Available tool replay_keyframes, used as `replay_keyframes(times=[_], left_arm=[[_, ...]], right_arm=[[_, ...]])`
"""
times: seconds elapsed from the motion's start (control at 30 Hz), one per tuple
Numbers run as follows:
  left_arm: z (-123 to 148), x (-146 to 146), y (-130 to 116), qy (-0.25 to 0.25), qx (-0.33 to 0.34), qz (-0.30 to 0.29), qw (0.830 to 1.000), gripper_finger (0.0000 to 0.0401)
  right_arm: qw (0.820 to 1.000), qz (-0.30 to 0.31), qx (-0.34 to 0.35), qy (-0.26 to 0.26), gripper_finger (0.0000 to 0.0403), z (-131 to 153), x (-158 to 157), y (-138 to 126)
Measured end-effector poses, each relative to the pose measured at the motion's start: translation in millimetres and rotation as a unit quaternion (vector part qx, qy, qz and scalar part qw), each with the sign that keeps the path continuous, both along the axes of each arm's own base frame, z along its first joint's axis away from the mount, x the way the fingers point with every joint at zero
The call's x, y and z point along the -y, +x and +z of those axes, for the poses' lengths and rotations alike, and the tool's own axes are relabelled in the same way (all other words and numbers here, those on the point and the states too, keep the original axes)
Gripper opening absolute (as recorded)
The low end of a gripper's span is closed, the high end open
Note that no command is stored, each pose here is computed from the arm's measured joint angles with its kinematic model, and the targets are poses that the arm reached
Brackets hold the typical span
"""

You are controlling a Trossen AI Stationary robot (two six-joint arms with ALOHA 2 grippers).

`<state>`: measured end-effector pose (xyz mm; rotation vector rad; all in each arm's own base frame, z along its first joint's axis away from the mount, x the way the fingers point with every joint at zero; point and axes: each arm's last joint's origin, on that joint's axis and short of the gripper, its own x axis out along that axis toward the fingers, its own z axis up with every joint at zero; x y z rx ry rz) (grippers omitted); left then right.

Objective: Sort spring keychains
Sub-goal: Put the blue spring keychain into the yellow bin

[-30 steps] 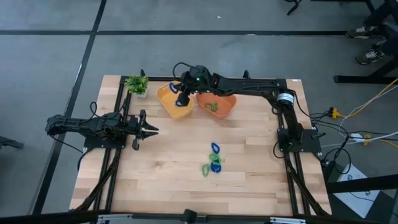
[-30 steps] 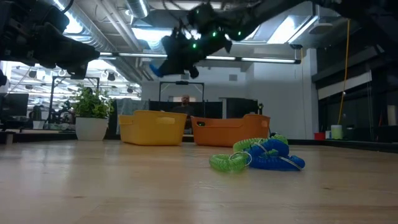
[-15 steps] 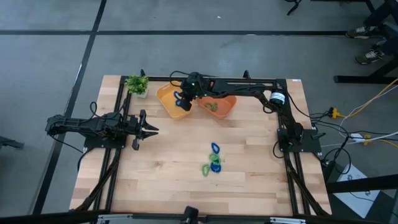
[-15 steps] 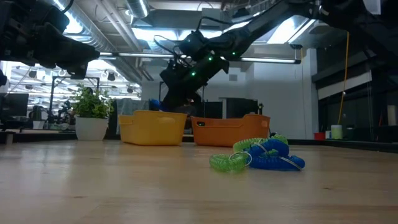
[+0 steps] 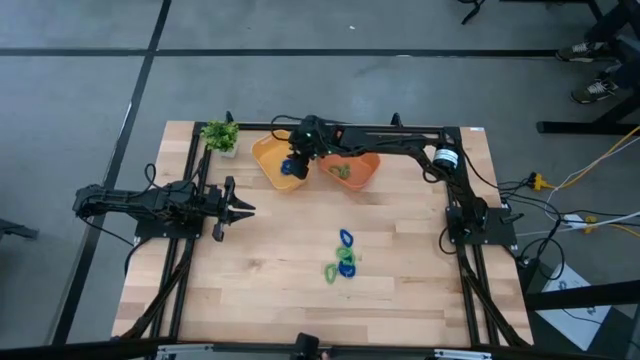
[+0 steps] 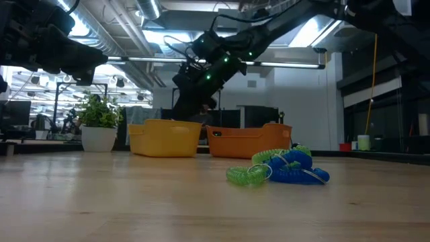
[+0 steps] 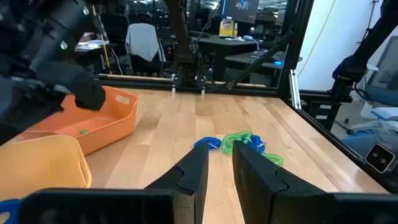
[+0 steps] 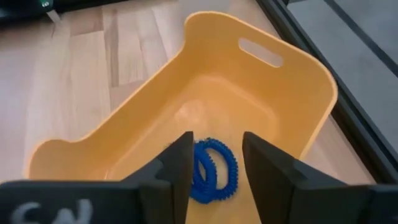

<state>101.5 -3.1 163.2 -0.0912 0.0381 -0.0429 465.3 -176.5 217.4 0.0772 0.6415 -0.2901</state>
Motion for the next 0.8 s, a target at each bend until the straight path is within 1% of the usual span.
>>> replay_keyframes(times=[0.07,0.17,0.27,0.37,0.47,0.6,0.8], left_arm=[[0.0,0.0,0.0,0.000,0.000,0.000,1.000,0.0070],[0.0,0.0,0.0,0.000,0.000,0.000,1.000,0.0069],[0.0,0.0,0.0,0.000,0.000,0.000,1.000,0.0068],[0.0,0.0,0.0,0.000,0.000,0.000,1.000,0.0068],[0.0,0.0,0.0,0.000,0.000,0.000,1.000,0.0070],[0.0,0.0,0.0,0.000,0.000,0.000,1.000,0.0069],[0.0,0.0,0.0,0.000,0.000,0.000,1.000,0.0069]], right_arm=[[1.000,0.001,-0.010,0.004,0.0143,10.0,-1.0,0.9],[0.999,0.011,-0.031,0.013,0.0141,34.0,-5.4,1.7],[0.996,0.056,-0.068,0.032,0.0135,56.6,-17.2,-1.6],[0.986,0.115,-0.104,0.066,0.0128,74.7,-32.1,-8.3],[0.975,0.156,-0.120,0.099,0.0122,88.9,-47.5,-12.8],[0.964,0.183,-0.152,0.122,0.0115,95.4,-69.0,-16.7],[0.938,0.211,-0.231,0.150,0.0111,87.4,-106.0,-23.6]])
